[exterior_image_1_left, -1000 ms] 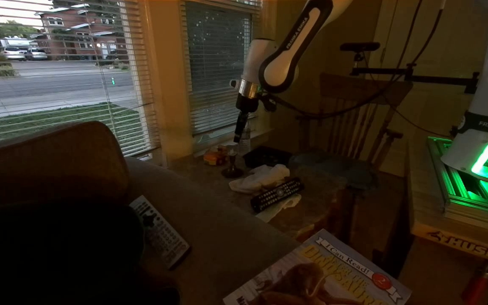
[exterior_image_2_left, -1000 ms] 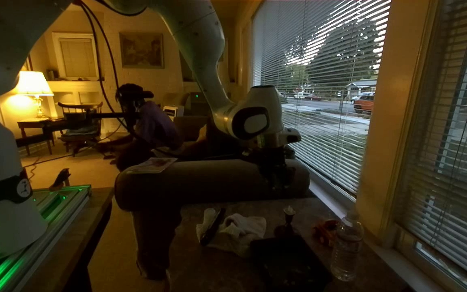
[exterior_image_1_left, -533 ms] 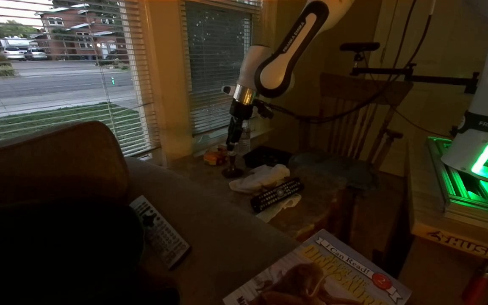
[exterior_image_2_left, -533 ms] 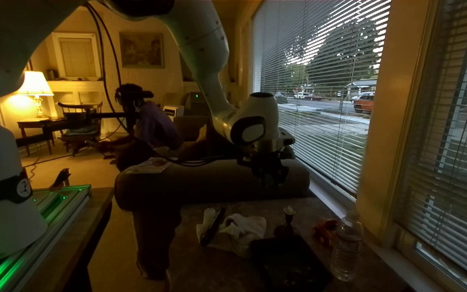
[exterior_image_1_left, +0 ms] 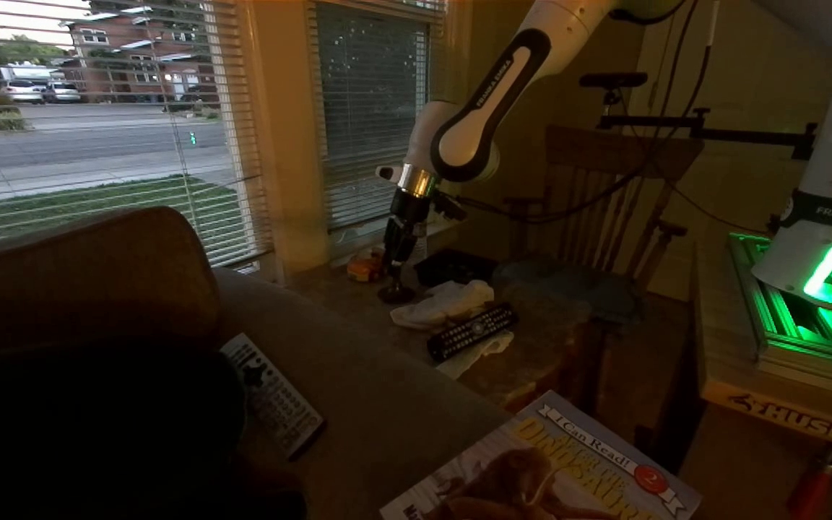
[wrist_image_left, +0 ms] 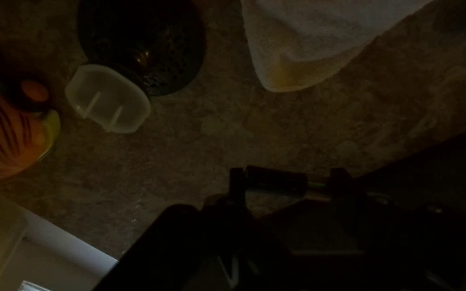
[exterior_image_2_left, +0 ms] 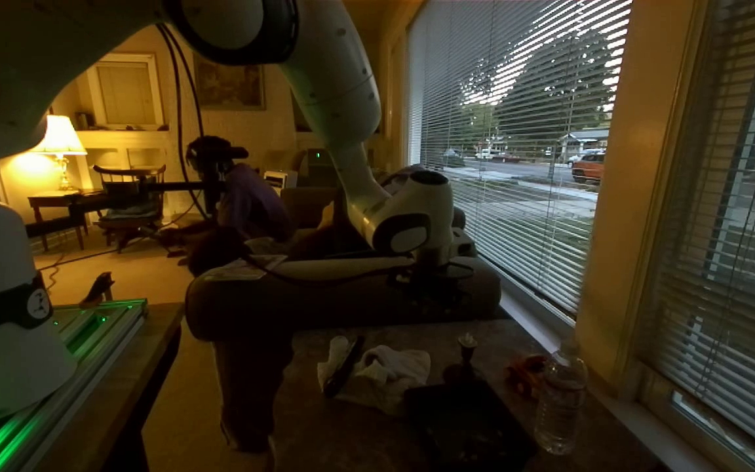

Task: Remove one object from the black box and put it on the countertop.

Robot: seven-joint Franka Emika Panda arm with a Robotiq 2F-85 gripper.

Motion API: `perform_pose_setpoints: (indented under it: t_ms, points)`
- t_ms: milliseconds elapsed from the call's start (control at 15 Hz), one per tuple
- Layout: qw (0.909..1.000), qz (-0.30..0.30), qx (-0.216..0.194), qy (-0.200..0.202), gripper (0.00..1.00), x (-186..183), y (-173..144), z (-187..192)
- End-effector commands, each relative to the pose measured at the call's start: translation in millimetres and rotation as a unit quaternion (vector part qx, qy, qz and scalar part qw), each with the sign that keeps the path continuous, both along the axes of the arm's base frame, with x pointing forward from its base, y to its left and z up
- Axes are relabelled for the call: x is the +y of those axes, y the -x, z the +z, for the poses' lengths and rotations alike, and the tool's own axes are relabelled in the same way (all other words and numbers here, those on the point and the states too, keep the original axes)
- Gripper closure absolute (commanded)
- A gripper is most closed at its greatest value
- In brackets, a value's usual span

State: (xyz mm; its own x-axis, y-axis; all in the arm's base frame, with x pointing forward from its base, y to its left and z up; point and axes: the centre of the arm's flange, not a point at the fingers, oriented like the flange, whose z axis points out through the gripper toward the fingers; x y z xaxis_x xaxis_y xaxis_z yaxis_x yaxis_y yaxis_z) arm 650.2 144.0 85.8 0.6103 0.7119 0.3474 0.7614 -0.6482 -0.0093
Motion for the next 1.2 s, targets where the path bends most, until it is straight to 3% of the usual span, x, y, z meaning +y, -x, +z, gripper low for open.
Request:
perform_pose_setpoints:
  t_ms: [0, 133, 200, 733, 1133]
  points:
    - [1.0, 0.0, -0.001, 0.0, 0.45, 0.1, -0.4, 0.1]
    - [1.0, 0.001, -0.001, -0.001, 0.45, 1.1, -0.6, 0.7]
    - [1.0, 0.003, -0.003, 0.005, 0.7, -3.4, -2.6, -5.2]
    - [0.9925, 0.109, -0.025, 0.048, 0.7, -9.4, -30.7, -34.3]
    - [0.9735, 0.209, -0.041, 0.083, 0.7, -5.4, -40.6, -54.1]
